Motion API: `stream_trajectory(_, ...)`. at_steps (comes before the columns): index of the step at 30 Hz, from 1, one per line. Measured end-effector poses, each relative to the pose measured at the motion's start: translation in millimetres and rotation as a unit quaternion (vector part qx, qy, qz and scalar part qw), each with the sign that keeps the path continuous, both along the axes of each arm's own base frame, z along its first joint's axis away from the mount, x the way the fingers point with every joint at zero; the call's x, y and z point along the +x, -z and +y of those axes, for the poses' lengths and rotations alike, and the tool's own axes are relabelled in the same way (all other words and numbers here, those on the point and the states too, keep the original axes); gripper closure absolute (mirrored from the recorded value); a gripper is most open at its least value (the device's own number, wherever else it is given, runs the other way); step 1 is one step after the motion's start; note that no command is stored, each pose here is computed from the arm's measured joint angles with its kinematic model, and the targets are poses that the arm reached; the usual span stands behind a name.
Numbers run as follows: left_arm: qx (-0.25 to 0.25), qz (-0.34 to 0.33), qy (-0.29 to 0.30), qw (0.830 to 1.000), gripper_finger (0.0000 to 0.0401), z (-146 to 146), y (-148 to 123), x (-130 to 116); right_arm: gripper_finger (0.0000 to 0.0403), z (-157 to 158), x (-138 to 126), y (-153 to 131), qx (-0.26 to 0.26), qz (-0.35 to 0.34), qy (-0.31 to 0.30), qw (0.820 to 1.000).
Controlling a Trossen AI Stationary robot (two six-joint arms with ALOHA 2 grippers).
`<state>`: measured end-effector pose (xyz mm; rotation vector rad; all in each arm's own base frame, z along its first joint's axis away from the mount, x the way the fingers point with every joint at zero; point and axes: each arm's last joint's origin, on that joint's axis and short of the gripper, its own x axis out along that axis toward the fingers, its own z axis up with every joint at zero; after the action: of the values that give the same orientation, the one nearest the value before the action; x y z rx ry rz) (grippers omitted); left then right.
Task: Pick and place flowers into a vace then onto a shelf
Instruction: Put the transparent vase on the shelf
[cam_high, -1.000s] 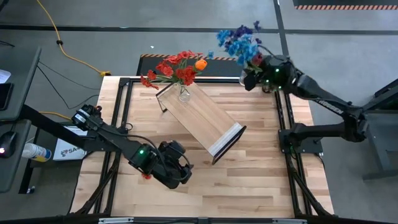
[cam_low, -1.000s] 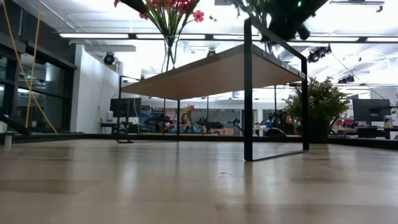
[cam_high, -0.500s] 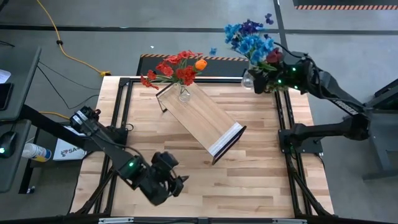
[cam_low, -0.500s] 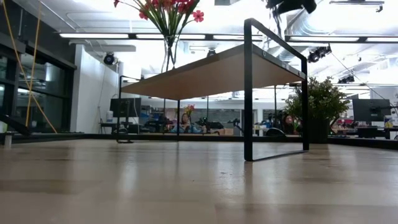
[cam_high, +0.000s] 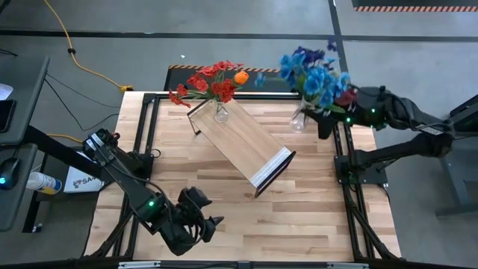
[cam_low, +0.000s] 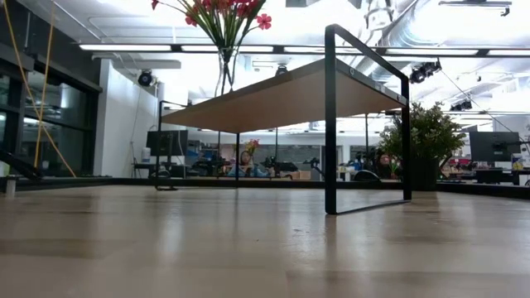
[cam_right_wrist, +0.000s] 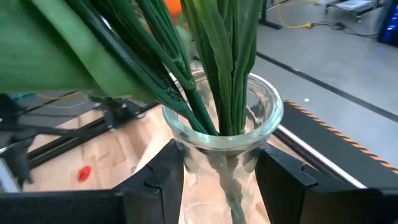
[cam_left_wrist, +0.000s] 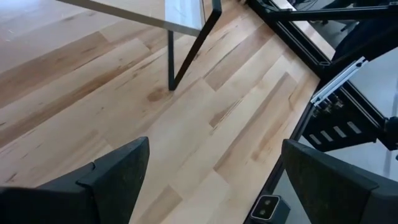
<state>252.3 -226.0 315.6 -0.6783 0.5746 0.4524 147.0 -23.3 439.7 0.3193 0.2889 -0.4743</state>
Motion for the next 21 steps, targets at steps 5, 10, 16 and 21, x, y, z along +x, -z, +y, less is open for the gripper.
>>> stream_trajectory(5, -0.003, 0.002, 0.003, 1.0, 0.0004, -0.3, 0.2, 0.0, 0.0246, 22.6, 5.5, 1.2, -0.007, 0.0, -0.027, 1.0)
stream_trajectory(10, -0.004, 0.004, 0.003, 1.0, 0.0004, -0.4, 0.2, 0.0, 0.0246, 47.2, 16.0, 4.6, -0.017, 0.002, -0.043, 0.999)
stream_trajectory(16, 0.01, 0.019, 0.003, 1.0, 0.0004, 1.9, 2.2, -2.3, 0.0246, 79.9, 45.2, 16.5, -0.045, 0.012, -0.033, 0.998)
stream_trajectory(21, 0.022, 0.039, -0.001, 0.999, 0.0004, 1.5, 5.1, -10.3, 0.0246, 101.7, 74.3, 32.9, -0.09, 0.029, 0.005, 0.996)
